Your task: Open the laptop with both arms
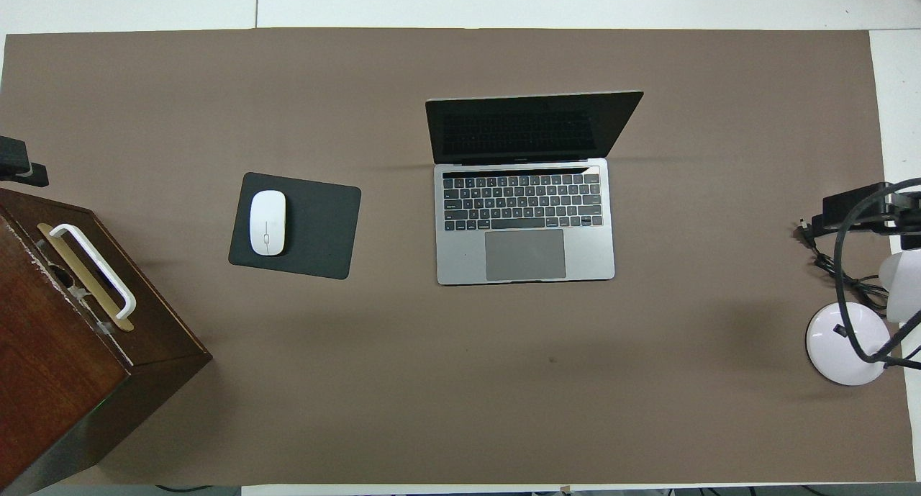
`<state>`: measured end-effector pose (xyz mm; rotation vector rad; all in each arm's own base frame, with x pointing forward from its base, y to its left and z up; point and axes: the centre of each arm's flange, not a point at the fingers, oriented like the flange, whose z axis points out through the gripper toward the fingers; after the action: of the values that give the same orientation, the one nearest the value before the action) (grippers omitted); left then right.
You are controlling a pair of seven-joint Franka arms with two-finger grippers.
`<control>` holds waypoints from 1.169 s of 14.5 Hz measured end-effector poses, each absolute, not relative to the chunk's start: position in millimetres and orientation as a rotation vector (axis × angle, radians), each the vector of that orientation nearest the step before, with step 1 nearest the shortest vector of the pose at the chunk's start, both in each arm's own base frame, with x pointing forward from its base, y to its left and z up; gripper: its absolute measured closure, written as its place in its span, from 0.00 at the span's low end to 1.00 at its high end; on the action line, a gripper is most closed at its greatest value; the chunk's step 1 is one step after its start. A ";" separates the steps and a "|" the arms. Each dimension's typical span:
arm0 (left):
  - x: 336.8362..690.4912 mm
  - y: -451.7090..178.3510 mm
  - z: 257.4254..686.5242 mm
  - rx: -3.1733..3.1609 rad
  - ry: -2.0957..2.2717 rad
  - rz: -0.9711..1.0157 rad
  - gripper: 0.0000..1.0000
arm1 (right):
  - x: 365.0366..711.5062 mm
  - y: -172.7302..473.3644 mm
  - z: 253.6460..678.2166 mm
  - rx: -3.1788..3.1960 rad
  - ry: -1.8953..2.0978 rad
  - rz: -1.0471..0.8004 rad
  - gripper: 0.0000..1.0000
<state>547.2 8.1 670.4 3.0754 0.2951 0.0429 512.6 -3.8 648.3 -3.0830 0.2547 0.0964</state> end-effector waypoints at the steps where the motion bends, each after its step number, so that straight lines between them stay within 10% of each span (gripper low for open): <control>1: 546.3 7.0 665.8 3.077 0.292 0.017 0.00 | 512.6 -4.7 647.5 -3.089 0.257 0.099 0.00; 17: 541.3 3.3 620.1 3.090 0.082 -0.089 0.00 | 517.0 -15.3 649.2 -3.128 0.283 0.035 0.00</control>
<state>541.3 3.3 620.1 3.0900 0.0816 -0.0888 517.0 -15.3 649.2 -3.1277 0.2827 0.0348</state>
